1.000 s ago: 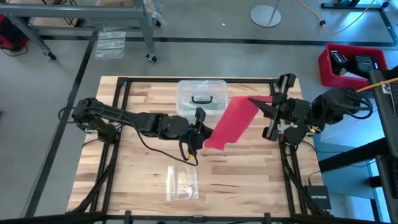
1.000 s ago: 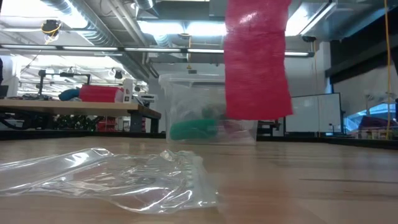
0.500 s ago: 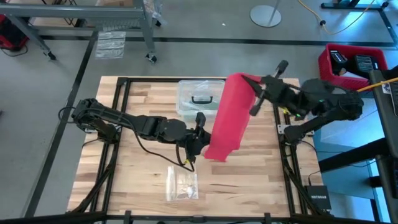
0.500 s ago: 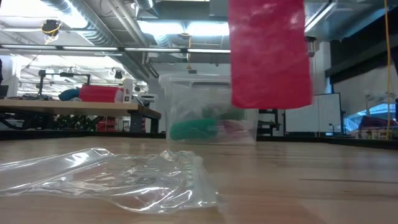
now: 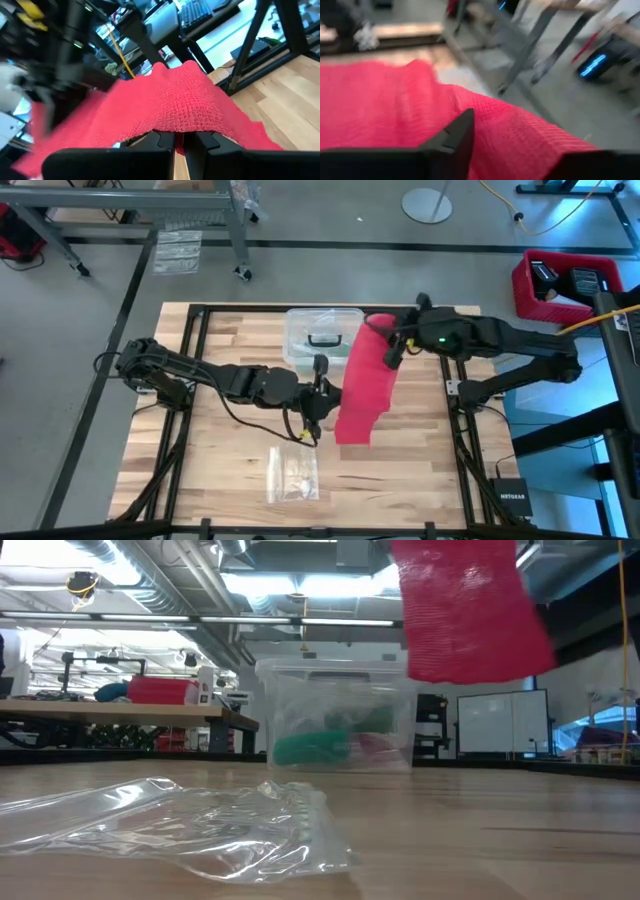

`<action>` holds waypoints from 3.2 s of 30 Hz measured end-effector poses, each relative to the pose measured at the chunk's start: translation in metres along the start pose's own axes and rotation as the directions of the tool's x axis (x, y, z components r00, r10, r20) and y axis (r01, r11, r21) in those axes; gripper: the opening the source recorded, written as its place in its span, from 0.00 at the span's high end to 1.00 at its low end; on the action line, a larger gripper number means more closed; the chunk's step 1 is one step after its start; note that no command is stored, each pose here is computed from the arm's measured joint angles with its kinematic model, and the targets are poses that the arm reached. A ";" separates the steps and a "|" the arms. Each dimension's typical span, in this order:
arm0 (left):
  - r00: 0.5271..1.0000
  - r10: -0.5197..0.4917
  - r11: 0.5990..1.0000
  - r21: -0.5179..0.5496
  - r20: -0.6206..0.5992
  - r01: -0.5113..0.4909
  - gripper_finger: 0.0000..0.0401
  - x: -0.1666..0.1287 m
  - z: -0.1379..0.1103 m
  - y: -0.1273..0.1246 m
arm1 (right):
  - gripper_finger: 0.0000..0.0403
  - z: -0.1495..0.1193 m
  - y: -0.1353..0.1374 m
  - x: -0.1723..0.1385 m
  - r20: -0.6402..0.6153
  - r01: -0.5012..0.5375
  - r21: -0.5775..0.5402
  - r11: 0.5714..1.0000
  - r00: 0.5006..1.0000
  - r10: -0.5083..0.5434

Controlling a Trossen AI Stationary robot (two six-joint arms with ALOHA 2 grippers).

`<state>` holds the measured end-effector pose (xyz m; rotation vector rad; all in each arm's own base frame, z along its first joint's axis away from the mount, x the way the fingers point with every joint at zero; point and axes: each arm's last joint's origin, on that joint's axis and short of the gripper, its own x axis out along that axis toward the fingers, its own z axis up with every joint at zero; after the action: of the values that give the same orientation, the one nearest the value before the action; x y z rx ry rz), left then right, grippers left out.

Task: Roll bandage
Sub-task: Roll the red bandage

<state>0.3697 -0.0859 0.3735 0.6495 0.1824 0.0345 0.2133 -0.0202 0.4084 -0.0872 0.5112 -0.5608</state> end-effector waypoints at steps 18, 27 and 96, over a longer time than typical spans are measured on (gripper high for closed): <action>0.973 -0.207 0.955 -0.193 0.102 0.223 0.98 0.005 -0.010 0.010 | 0.40 0.004 0.005 0.020 0.157 -0.127 -0.093 0.988 0.978 0.140; 0.978 -0.198 0.951 -0.229 0.068 0.208 0.97 0.007 -0.015 0.013 | 0.28 0.002 0.001 0.006 0.031 -0.286 0.103 0.953 0.958 0.284; 0.987 -0.153 0.890 -0.441 -0.051 0.116 0.97 0.014 -0.043 0.041 | 0.29 -0.018 0.014 -0.090 -0.190 -0.412 0.257 0.874 0.865 0.464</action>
<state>0.3768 -0.0259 0.3623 0.1833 0.2917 -0.0308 0.1462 0.0402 0.4287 0.3010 0.6872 -0.1690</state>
